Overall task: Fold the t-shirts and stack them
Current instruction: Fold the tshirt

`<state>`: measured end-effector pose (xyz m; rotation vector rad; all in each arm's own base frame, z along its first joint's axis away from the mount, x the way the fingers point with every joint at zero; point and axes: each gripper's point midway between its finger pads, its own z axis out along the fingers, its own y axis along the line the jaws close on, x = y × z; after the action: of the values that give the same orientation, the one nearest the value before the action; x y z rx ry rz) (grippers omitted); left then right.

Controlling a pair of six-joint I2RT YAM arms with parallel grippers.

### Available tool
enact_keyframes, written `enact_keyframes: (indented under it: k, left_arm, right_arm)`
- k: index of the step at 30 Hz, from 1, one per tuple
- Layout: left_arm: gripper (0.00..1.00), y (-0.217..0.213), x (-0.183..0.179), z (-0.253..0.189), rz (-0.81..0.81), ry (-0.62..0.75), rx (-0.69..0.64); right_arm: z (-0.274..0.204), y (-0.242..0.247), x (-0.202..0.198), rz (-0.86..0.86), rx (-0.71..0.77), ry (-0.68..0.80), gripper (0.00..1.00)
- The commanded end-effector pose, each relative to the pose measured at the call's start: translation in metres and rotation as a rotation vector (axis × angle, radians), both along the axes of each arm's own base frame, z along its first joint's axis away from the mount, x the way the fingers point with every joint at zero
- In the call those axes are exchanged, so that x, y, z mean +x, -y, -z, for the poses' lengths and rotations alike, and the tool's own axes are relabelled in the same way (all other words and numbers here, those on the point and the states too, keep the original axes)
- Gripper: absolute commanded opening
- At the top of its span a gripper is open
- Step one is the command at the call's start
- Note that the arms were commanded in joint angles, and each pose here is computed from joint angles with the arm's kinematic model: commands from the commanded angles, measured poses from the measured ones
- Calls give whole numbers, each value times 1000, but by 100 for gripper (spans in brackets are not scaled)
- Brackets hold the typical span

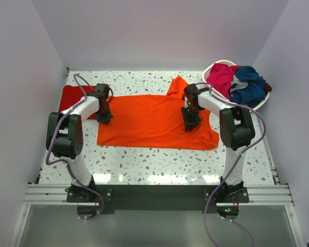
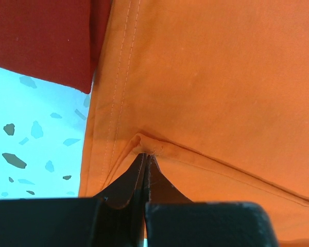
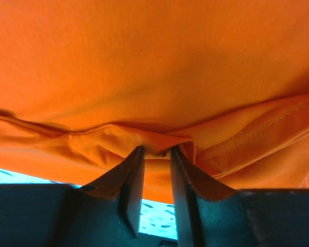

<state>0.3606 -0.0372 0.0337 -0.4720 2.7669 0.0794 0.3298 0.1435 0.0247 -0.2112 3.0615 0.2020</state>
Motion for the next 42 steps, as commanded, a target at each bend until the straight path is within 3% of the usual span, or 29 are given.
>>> enact_keyframes:
  k: [1,8,14,29,38,42]
  left_arm:
    - [0,-3,6,-23,8,66,17]
    - [0,-6,0,-23,2,60,27]
    - [0,-5,-4,-19,2,52,19]
    - [0,-4,1,-14,7,45,20]
    - [32,-1,20,-14,7,75,10]
    - [34,-1,25,-9,6,68,14]
  right_arm:
    - [-22,-5,25,-4,17,135,36]
    - [-44,-13,37,-9,67,217,46]
    - [-24,-12,33,-21,52,169,47]
    - [-2,-8,30,-18,20,121,35]
    - [-3,-8,28,-18,24,120,34]
    - [-4,-9,28,-23,27,121,34]
